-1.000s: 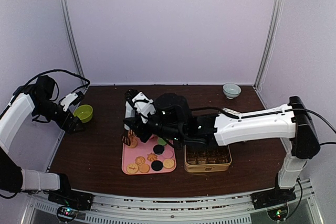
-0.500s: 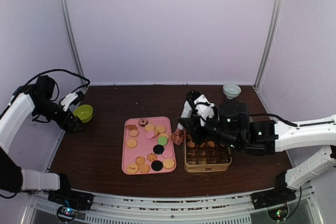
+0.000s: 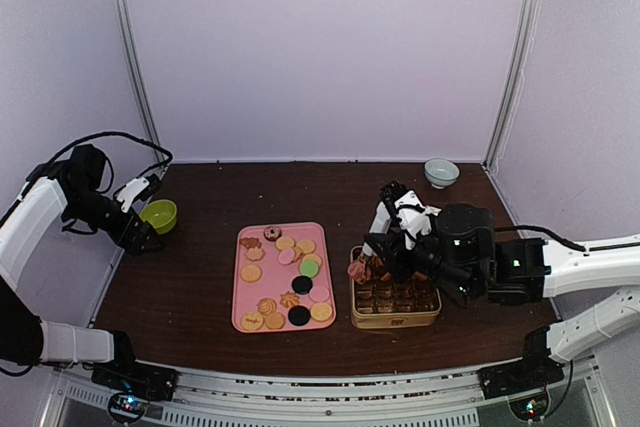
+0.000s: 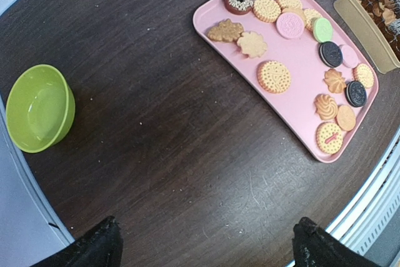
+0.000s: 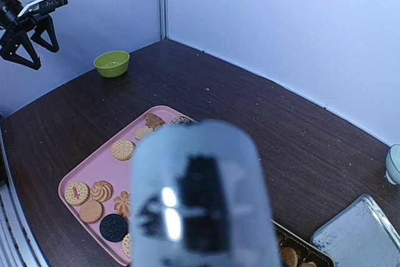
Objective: Pack the cookies
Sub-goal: Place the fake cookies in the empty pocket of the box.
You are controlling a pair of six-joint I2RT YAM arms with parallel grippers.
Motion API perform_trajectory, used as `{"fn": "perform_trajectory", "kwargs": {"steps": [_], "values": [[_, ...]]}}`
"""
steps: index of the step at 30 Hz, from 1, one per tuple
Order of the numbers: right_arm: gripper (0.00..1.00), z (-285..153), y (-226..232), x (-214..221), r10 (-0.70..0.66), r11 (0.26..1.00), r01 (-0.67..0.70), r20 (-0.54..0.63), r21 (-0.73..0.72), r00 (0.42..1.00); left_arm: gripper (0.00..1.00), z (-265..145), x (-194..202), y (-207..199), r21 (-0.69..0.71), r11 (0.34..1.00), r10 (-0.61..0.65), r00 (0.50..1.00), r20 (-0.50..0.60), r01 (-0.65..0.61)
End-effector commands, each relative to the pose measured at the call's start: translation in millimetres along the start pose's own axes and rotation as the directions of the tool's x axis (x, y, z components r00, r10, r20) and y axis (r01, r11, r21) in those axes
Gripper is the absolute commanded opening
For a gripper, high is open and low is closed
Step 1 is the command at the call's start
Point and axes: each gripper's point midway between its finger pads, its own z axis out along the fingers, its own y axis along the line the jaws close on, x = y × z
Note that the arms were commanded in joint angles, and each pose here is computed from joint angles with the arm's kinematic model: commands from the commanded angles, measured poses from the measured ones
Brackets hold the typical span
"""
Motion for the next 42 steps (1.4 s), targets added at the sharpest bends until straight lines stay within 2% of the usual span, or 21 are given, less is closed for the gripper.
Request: {"fn": "perform_trajectory", "kwargs": {"steps": [1, 12, 18, 27, 42], "values": [[0.15, 1, -5, -1, 0.025, 0.999, -0.025, 0.01, 0.029, 1.0, 0.98, 2, -3, 1, 0.013, 1.0, 0.009, 1.0, 0.02, -0.01], [0.17, 1, -7, 17, 0.058, 0.998, -0.057, -0.03, 0.031, 0.998, 0.98, 7, -4, 5, 0.011, 1.0, 0.018, 1.0, 0.014, -0.018], [0.22, 6, -4, 26, 0.064, 0.998, -0.063, -0.061, 0.021, 0.996, 0.98, 9, -5, 11, -0.003, 1.0, 0.031, 1.0, 0.004, -0.031], [0.22, 11, -1, 25, 0.078, 0.997, -0.078, -0.088, 0.0, 0.993, 0.98, 13, -6, 21, -0.017, 0.999, 0.051, 0.999, -0.02, -0.051], [0.32, 15, 7, 27, 0.072, 0.996, -0.077, -0.119, -0.037, 0.99, 0.98, 18, -20, 35, -0.012, 0.999, 0.043, 0.999, -0.022, -0.044]]}}
